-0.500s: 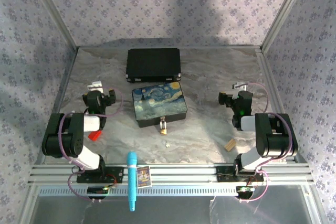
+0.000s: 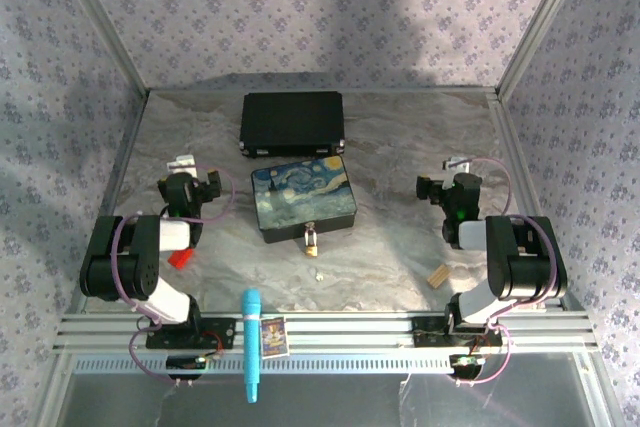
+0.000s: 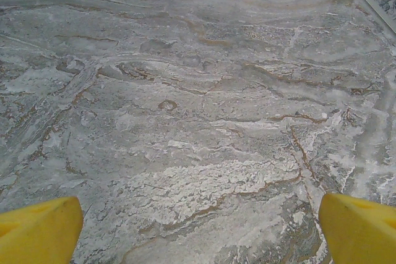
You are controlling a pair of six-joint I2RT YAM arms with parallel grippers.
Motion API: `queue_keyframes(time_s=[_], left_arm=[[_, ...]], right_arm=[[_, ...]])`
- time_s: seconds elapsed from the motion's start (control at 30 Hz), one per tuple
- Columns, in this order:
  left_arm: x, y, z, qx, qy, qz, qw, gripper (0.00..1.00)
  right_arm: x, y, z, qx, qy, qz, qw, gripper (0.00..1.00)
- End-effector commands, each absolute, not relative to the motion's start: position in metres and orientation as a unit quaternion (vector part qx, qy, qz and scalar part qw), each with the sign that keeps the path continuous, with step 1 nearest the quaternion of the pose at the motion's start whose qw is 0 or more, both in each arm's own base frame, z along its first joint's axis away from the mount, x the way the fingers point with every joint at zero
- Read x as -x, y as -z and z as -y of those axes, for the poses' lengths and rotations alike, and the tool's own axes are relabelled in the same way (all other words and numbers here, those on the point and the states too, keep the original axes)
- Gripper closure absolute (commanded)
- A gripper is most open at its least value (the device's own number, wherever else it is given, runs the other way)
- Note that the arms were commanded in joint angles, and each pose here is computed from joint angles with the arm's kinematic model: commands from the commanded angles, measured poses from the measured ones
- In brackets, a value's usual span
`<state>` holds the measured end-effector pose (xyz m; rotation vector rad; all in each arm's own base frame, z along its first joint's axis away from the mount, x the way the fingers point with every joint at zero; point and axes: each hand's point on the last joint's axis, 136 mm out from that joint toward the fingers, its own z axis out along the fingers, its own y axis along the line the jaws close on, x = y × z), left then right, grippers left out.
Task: Unlock the padlock with the key
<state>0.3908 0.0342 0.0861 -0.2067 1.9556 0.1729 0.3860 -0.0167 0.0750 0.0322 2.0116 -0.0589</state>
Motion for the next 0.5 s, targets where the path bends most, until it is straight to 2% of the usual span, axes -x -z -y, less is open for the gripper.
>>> queue_keyframes(time_s=[0.0, 0.47], left_arm=[[-0.3925, -0.0914, -0.0336, 0.083, -0.069, -0.82, 0.562, 0.0], [-0.3925, -0.0915, -0.0339, 0.083, -0.07, -0.82, 0.563, 0.0]], right_arm=[[-0.3912, -0.0822, 0.0174, -0.007, 0.027, -0.839, 0.543, 0.01], [-0.3912, -0.0823, 0.0167, -0.007, 0.025, -0.839, 0.543, 0.01]])
